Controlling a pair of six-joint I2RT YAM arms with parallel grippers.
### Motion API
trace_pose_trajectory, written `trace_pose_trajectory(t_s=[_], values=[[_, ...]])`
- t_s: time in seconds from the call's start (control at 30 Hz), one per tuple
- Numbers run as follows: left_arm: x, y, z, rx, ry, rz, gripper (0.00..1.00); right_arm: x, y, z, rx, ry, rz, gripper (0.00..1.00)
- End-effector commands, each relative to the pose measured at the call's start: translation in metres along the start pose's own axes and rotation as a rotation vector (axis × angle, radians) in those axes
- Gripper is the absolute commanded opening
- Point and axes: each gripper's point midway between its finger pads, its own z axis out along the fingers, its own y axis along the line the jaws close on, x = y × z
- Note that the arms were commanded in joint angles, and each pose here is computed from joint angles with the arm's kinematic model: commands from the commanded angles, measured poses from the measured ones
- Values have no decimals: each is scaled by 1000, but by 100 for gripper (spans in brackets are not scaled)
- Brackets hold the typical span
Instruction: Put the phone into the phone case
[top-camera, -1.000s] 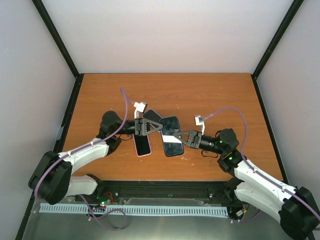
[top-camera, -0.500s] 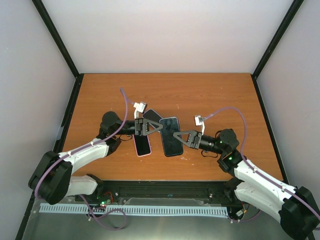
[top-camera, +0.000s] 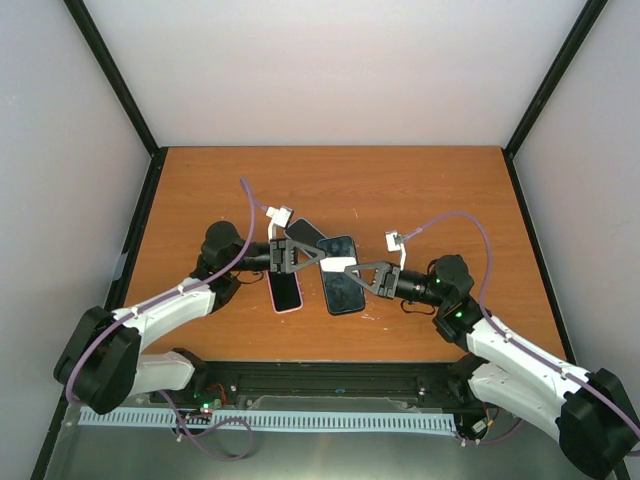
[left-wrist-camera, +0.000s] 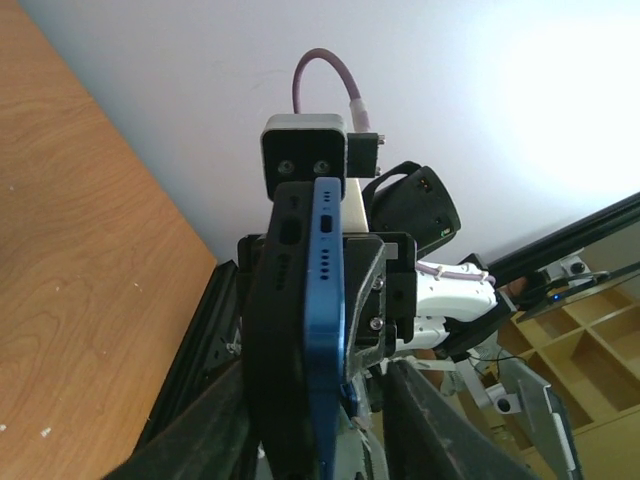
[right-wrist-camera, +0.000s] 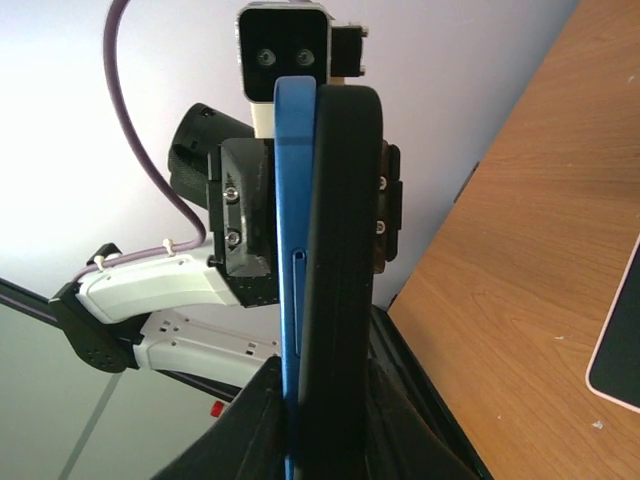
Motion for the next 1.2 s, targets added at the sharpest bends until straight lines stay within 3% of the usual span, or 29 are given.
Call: trace_pose_trajectory(t_s=[0.0,0.27,0.67,0.97,1.17], values=[[-12,-25,-1,48,-17,71,38,-11,18,4,-49,-18,-95,16],[-11,-19,0,39,-14,34,57,-34,29,5,-58,-109,-82,16],[-16,-20,-13,41,-33,60,55,-15,22,18,-62,46,-235,16],[-3,-29,-18,-19,106,148,64,8,23,19,-122,178,-253,16],[5,-31,-19,-22,161,126,57,17,21,21,-151,244,-245,16]])
